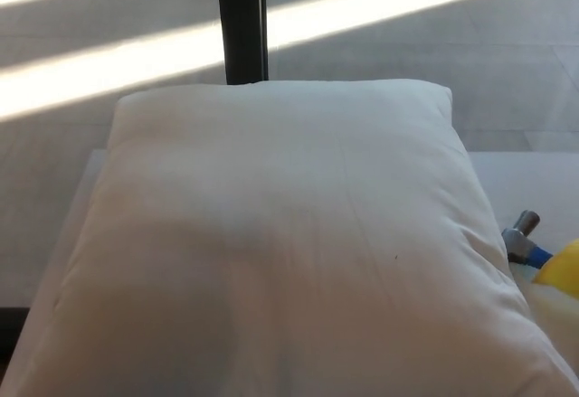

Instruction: A hammer is kept on the right hand side and a pillow is kept on the left hand side on the desk infront of the robot and the robot uses its right hand to pick up the hammer and makes a downward swinging motion to hit the pillow

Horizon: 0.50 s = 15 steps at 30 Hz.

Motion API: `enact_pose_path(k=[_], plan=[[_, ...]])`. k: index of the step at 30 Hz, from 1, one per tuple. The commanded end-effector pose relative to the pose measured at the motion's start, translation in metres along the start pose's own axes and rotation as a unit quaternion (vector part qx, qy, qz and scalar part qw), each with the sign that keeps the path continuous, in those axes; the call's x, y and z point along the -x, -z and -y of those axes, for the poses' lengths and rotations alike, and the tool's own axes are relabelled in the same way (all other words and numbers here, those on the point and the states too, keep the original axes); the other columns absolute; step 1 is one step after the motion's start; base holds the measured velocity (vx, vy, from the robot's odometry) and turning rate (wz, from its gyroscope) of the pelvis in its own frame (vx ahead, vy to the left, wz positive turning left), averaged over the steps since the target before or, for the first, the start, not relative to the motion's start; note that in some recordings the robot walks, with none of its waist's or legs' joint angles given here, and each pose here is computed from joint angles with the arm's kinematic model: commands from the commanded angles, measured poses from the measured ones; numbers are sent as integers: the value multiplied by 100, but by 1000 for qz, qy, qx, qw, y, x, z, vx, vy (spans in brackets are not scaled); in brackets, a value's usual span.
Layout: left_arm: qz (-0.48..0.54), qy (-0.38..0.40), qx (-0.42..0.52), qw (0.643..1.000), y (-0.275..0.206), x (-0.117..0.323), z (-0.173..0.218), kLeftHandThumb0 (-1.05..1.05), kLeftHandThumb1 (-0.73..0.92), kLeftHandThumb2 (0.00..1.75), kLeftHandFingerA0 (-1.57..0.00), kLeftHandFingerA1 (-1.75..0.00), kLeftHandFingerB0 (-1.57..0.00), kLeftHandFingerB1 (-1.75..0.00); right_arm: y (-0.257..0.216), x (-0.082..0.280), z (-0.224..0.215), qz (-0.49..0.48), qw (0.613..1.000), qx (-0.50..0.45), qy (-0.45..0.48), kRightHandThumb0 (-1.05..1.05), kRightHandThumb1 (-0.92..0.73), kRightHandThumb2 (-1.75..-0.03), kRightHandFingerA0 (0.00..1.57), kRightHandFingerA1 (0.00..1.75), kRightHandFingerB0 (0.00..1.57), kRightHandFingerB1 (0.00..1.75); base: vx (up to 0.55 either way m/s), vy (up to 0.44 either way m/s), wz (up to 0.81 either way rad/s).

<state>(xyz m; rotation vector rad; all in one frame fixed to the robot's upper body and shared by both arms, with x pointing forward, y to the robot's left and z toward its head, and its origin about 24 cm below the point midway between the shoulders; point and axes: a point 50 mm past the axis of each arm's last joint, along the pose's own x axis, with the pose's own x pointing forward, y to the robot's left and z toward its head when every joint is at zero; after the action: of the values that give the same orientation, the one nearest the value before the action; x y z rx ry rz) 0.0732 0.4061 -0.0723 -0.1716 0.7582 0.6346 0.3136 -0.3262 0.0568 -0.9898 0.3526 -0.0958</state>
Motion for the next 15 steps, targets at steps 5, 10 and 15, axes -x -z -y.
enact_pose_path(k=[5,10,15], plan=[[0,-7,1,1000,4,3,-5,-68,61,100,-55,-66,-38,-58,-12,-3,40,23,887,-461,-10,-18,-60,-119,93,175,66,175,0,0,0],[-4,-6,-13,1000,4,4,-6,-71,62,101,-56,-64,-36,-56,-16,-4,43,25,866,-499,6,-20,-66,-115,91,175,62,175,0,0,0],[-4,-8,-10,1000,7,4,-6,-69,79,64,-61,-53,-41,-44,-17,-5,46,30,857,-515,3,-19,-62,-123,90,175,62,175,0,0,0]])
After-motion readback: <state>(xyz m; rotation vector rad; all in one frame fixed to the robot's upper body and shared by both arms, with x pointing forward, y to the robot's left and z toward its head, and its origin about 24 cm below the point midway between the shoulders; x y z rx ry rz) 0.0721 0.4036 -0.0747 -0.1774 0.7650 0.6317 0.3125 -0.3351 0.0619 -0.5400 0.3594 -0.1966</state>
